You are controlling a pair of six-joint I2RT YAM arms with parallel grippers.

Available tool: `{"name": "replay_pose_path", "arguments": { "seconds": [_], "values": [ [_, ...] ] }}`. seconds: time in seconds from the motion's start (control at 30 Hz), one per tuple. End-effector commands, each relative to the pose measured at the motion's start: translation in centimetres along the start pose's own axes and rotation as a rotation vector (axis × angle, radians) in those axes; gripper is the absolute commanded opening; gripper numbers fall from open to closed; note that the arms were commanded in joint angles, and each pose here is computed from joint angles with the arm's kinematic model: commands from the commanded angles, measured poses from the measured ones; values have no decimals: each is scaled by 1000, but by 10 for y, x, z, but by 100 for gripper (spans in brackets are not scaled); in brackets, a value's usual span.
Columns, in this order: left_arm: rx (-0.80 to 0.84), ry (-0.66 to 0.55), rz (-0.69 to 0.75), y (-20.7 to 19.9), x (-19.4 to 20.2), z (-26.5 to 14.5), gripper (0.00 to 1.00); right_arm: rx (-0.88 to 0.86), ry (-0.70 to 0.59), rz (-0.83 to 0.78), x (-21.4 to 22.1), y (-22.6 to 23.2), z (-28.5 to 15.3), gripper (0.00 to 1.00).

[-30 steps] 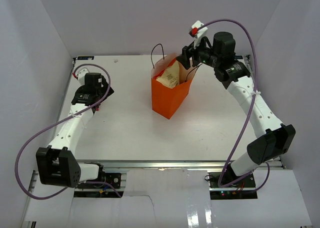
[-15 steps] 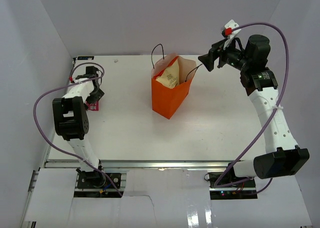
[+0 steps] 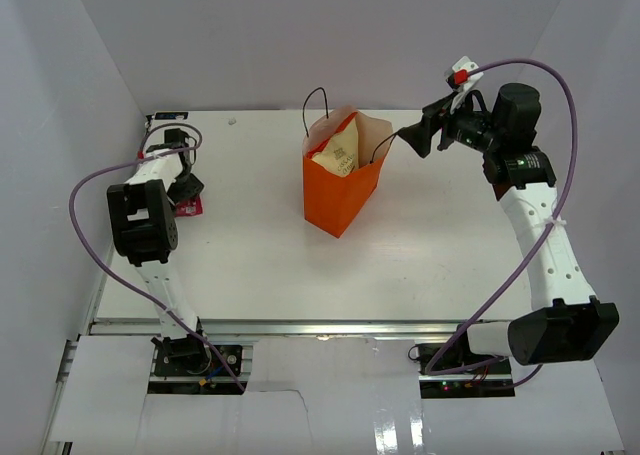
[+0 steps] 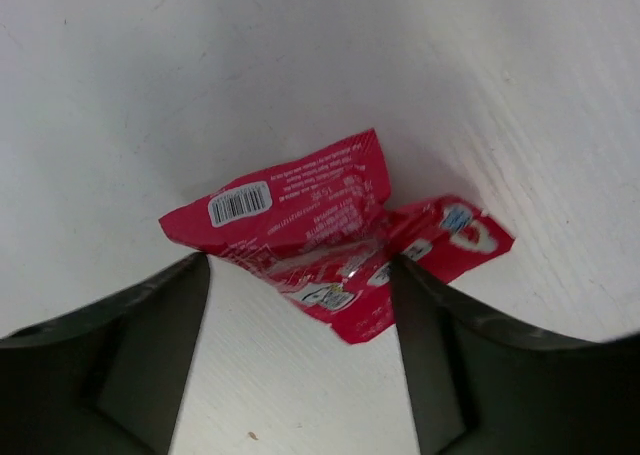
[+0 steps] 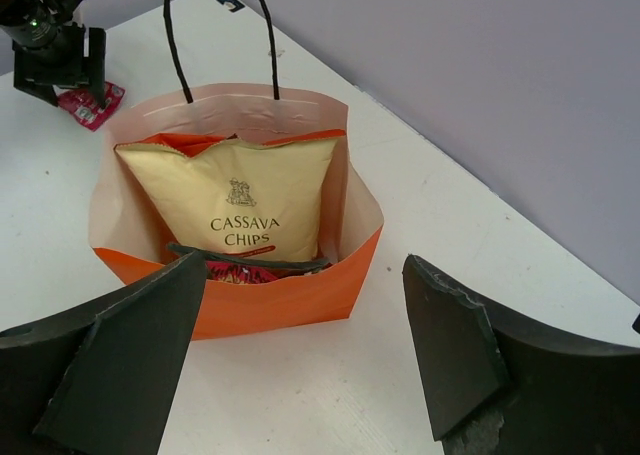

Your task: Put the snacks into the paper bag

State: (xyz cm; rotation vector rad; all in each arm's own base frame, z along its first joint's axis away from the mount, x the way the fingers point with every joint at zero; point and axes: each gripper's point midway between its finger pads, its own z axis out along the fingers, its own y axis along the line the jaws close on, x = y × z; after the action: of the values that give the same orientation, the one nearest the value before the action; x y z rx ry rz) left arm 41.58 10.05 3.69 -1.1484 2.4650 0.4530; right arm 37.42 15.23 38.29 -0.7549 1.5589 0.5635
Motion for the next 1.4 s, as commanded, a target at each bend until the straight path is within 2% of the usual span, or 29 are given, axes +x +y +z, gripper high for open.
{"name": "replay_pose_path", "arguments": {
  "seconds": [0.0,0.13,0.3,0.47,0.57,0.67,0.77,0.87,0.93,0.97,1.03,1.13,1.17,1.23,1.27,1.33,1.37],
  "values": [
    [31,44,-7,5,-1,3,76,-12,-66,-31,-22,7,-10,86],
    [83,84,2,1,8,4,60,-17,-75,-25,-26,9,-12,86],
    [175,103,23,-10,14,-3,33,-40,-86,-30,-30,15,-15,86],
    [275,90,63,-15,18,-19,19,-80,-101,-55,-32,27,-21,86],
    [352,79,95,-19,22,-26,1,-92,-104,-57,-31,30,-23,86],
    [418,101,130,-21,34,-34,0,-106,-103,-55,-29,33,-23,86],
    [552,116,149,-31,41,-57,0,-129,-110,-55,-31,39,-25,86],
    [742,101,158,-45,41,-97,0,-208,-115,-67,-28,53,-27,85],
    [877,84,170,-48,46,-130,0,-329,-122,-73,-25,76,-31,85],
    [998,85,188,-56,49,-152,0,-378,-118,-79,-22,88,-30,85],
    [1139,50,218,-55,51,-190,0,-440,-92,-78,-13,106,-31,85],
    [1355,56,257,-51,69,-235,0,-532,-63,-168,-3,139,-29,85],
    [1401,65,256,-50,76,-241,0,-600,-89,-316,-1,159,-26,85],
    [1513,110,291,-45,90,-265,0,-650,-46,-490,16,179,-25,87],
    [1535,114,296,-41,95,-272,0,-685,-89,-734,19,193,-19,88],
    [1588,146,326,-36,106,-286,0,-728,-137,-916,27,212,-15,91],
    [1601,161,325,-33,112,-291,0,-718,-207,-1094,21,213,-7,91]
  ]
}}
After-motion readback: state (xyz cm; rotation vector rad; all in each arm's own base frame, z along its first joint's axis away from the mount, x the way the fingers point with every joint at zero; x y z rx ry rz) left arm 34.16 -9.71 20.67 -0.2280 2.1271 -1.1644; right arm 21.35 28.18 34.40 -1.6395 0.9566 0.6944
